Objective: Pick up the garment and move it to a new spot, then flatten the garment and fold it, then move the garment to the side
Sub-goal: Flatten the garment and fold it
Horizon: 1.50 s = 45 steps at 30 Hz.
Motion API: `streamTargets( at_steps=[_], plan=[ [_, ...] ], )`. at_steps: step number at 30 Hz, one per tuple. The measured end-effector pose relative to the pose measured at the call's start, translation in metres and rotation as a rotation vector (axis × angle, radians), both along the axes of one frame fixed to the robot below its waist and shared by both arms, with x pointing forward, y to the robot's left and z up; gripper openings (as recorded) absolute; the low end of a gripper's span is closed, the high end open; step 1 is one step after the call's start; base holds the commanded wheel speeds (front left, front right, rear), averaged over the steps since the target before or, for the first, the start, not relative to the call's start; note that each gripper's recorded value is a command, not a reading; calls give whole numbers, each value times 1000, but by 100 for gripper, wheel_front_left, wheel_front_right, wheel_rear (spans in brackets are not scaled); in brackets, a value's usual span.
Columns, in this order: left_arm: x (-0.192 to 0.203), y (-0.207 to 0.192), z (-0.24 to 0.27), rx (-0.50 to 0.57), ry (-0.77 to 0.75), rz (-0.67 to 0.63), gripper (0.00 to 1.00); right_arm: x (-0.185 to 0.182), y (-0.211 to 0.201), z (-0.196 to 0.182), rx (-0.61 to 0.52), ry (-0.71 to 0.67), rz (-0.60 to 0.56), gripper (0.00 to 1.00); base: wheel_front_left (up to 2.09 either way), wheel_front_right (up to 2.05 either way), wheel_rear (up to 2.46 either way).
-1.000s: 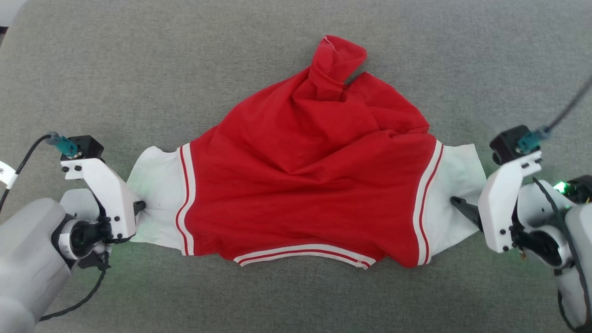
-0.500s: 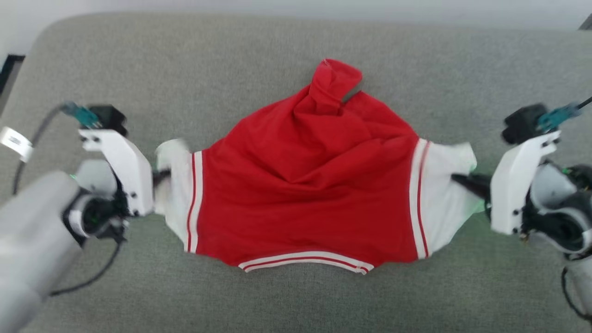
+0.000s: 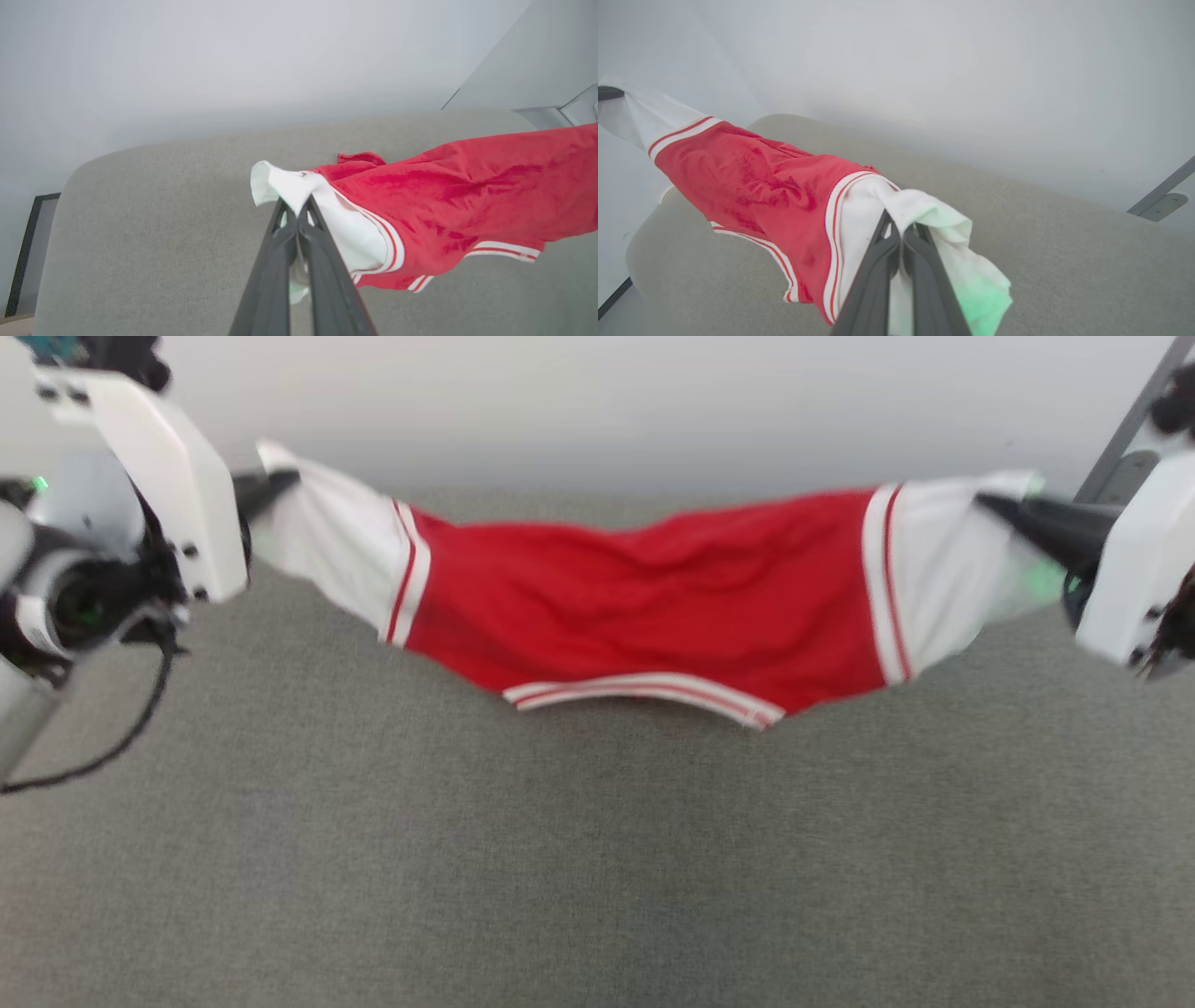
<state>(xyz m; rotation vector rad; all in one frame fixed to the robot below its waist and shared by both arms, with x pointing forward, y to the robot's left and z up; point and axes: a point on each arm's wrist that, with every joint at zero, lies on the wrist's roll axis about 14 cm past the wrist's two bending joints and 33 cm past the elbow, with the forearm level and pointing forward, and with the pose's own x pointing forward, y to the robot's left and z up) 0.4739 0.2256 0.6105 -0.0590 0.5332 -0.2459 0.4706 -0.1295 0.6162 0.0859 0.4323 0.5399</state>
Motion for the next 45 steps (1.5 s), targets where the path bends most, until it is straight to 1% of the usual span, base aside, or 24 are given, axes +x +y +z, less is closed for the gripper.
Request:
streamTargets(
  at_steps=[3, 6, 9, 13, 16, 21, 24, 26, 29, 30, 31, 34, 37, 39, 40, 41, 42, 44, 45],
  plan=[
    [2, -5, 41, -10, -100, -11, 0, 1, -8, 37, 3, -102, -30, 0, 0, 0, 0],
    [4, -9, 85, -30, -214, -12, 0, 1, -14, 72, 31, -196, -57, 0, 0, 0, 0],
    [5, -6, 117, -1, -306, -3, 0, -1, -15, 103, 48, -279, -67, 0, 0, 0, 0],
    [7, -6, 145, -6, -375, 6, 0, -2, -16, 130, 70, -346, -78, 0, 0, 0, 0],
    [9, -9, 160, -8, -414, 5, 0, -1, -16, 141, 71, -373, -78, 0, 0, 0, 0],
    [23, -8, 168, 14, -456, 4, 0, 10, -11, 144, 56, -401, -72, 0, 0, 0, 0],
    [40, -13, 164, 12, -480, -5, 0, 23, -4, 140, 23, -428, -63, 0, 0, 0, 0],
    [54, -17, 158, -3, -482, -8, 0, 36, -1, 136, -2, -450, -61, 0, 0, 0, 0],
    [79, -15, 149, 6, -497, 7, 0, 63, -2, 129, -13, -476, -83, 0, 0, 0, 0],
    [96, -14, 147, 5, -524, 22, 0, 84, -4, 128, -22, -513, -109, 0, 0, 0, 0],
    [105, -14, 146, 1, -536, 27, 0, 94, -7, 126, -32, -528, -125, 0, 0, 0, 0],
    [129, -14, 154, 27, -633, 33, 0, 122, -6, 131, -54, -639, -154, 0, 0, 0, 0],
    [145, -15, 173, 40, -782, 37, 0, 143, -8, 143, -70, -789, -184, 0, 0, 0, 0],
    [150, -17, 187, 50, -911, 28, 0, 153, -10, 149, -80, -884, -203, 0, 0, 0, 0],
    [153, -19, 190, 44, -954, 24, 0, 159, -10, 147, -76, -900, -212, 0, 0, 0, 0],
    [155, -20, 190, 39, -981, 19, 0, 164, -10, 144, -99, -925, -212, 0, 0, 0, 0],
    [158, -21, 184, 57, -990, 8, 0, 169, -9, 138, -114, -932, -211, 0, 0, 0, 0],
    [164, -19, 164, 52, -962, 10, 0, 180, -3, 112, -126, -873, -197, 0, 0, 0, 0],
    [167, -15, 148, 68, -927, 12, 0, 183, 3, 98, -134, -844, -179, 0, 0, 0, 0]
  ],
)
